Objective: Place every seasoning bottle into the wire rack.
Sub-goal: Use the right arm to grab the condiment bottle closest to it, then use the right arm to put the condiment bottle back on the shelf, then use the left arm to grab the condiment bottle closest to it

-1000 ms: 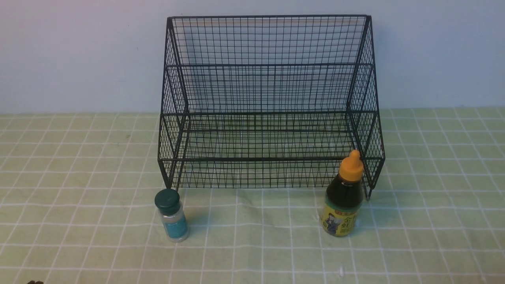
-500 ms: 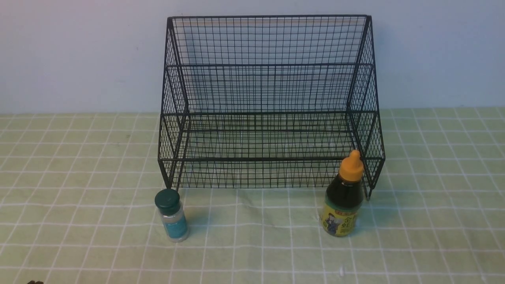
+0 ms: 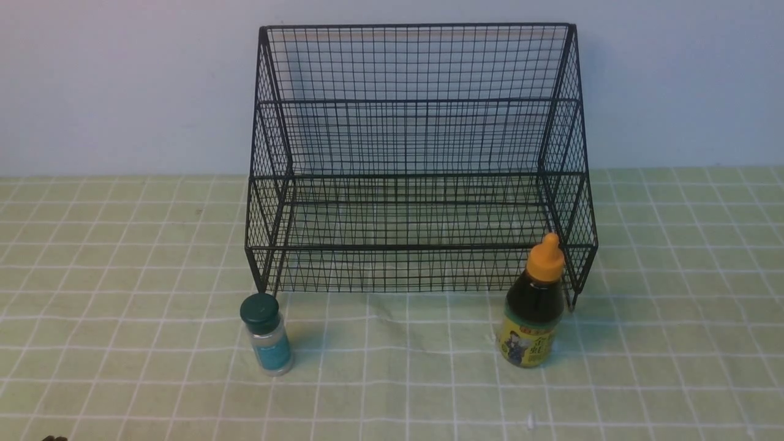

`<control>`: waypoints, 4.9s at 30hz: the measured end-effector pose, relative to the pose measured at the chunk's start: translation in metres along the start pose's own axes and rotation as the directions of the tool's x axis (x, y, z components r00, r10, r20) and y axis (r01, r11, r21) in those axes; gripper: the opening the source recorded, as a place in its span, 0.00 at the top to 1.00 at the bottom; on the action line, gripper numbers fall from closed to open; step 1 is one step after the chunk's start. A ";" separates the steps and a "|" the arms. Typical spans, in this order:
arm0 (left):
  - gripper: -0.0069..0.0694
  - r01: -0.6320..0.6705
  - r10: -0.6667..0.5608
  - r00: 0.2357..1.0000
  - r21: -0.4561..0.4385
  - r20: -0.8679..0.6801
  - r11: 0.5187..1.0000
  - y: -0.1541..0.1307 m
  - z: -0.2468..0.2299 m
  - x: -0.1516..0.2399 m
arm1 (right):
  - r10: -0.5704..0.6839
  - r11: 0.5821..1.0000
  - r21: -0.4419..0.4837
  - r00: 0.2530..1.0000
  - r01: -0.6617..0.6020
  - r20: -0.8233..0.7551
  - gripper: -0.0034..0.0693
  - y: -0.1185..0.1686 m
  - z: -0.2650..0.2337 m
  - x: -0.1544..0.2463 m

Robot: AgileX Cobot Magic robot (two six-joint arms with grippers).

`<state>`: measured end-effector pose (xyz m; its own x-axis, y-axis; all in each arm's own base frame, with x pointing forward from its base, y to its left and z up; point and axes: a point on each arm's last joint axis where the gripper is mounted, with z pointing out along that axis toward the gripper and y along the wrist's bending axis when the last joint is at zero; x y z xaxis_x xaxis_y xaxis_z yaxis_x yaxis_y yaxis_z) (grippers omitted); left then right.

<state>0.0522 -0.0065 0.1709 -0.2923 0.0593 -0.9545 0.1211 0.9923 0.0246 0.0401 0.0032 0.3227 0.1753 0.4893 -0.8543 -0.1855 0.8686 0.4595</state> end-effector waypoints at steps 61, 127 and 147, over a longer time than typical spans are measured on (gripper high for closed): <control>0.92 0.000 0.000 1.000 0.000 0.000 1.000 0.000 0.000 0.000 | -0.434 0.871 -0.343 0.221 0.352 -0.874 0.55 0.087 0.236 0.104; 0.92 0.000 0.000 1.000 0.000 0.000 1.000 0.000 0.000 0.000 | -0.382 0.921 -0.165 0.742 0.352 -0.551 0.95 0.104 0.118 -0.122; 0.92 0.002 -0.002 1.000 0.000 -0.001 1.000 0.000 0.000 0.000 | -0.314 0.905 -0.294 0.949 0.308 0.030 0.97 0.008 -0.034 -0.044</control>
<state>0.0522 -0.0065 0.1708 -0.2931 0.0577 -0.9543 0.1206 0.9924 0.0229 -0.0021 -0.0135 0.3558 0.2536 0.1944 -0.9476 -0.3982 0.9137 0.0809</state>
